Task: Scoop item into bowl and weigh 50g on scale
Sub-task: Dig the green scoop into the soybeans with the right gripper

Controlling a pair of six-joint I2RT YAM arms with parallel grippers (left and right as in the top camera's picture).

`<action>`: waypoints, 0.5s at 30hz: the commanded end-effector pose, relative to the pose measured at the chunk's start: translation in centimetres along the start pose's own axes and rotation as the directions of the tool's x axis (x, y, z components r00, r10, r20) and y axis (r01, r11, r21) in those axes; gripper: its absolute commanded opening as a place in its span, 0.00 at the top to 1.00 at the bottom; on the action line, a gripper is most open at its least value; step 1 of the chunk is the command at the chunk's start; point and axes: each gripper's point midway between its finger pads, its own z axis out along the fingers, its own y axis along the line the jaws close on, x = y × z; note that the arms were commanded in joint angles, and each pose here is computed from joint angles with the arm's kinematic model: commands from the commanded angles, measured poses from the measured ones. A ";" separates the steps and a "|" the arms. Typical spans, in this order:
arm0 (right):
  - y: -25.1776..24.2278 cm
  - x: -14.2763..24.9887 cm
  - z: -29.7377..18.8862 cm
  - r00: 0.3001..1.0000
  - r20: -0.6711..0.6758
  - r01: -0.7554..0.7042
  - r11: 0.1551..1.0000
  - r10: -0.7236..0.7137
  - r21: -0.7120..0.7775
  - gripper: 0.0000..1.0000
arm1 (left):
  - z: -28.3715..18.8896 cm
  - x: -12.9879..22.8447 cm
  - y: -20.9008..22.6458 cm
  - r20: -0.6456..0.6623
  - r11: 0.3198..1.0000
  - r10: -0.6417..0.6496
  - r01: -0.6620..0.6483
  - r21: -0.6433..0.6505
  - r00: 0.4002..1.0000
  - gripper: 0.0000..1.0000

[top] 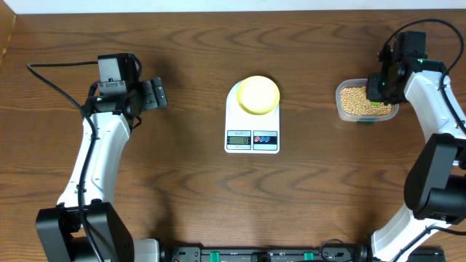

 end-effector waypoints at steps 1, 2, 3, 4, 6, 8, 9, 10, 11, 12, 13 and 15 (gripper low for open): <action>-0.3 -0.4 0.0 1.000 0.009 -0.004 1.000 0.004 0.004 0.85 | 0.4 0.3 0.3 -0.013 1.000 -0.009 0.008 -0.019 1.000 0.02; -0.5 -0.6 0.0 1.000 0.017 -0.004 1.000 0.004 0.016 0.86 | 0.4 0.3 0.3 -0.013 1.000 -0.009 0.008 -0.019 1.000 0.02; -0.7 -0.7 0.0 1.000 0.022 -0.005 1.000 0.004 0.023 0.85 | 0.4 0.3 0.3 -0.013 1.000 -0.009 0.008 -0.019 1.000 0.02; -0.7 -0.9 0.0 1.000 0.027 -0.005 1.000 0.005 0.024 0.83 | 0.4 0.3 0.3 -0.013 1.000 -0.009 0.008 -0.019 1.000 0.02; -0.7 -1.0 0.0 0.999 0.033 -0.006 1.000 0.005 0.024 0.75 | 0.4 0.3 0.3 -0.013 1.000 -0.009 0.008 -0.019 1.000 0.02; -0.6 -1.2 0.0 0.999 0.039 -0.005 1.000 0.004 0.023 0.68 | 0.4 0.3 0.3 -0.013 1.000 -0.009 0.008 -0.019 1.000 0.02; -0.6 -1.2 -0.1 0.999 0.042 -0.006 1.000 0.005 0.023 0.63 | 0.4 0.3 0.3 -0.013 1.000 -0.009 0.008 -0.019 1.000 0.02; -0.7 -1.4 -0.1 0.999 0.047 -0.015 1.000 0.014 0.023 0.60 | 0.4 0.3 0.3 -0.013 1.000 -0.009 0.008 -0.019 1.000 0.02; -0.7 -1.6 -0.3 0.998 0.051 -0.034 0.999 0.033 0.022 0.56 | 0.4 0.3 0.3 -0.013 1.000 -0.009 0.008 -0.019 1.000 0.02; -0.7 -1.8 -0.5 0.997 0.055 -0.052 0.998 0.051 0.020 0.52 | 0.4 0.3 0.3 -0.013 1.000 -0.009 0.008 -0.019 1.000 0.02; -0.7 -1.9 -0.7 0.996 0.057 -0.063 0.998 0.061 0.020 0.50 | 0.4 0.3 0.3 -0.013 1.000 -0.009 0.008 -0.019 1.000 0.02; -0.7 -2.4 -1.3 0.996 0.062 -0.071 0.997 0.070 0.019 0.48 | 0.4 0.3 0.3 -0.013 1.000 -0.009 0.008 -0.019 1.000 0.02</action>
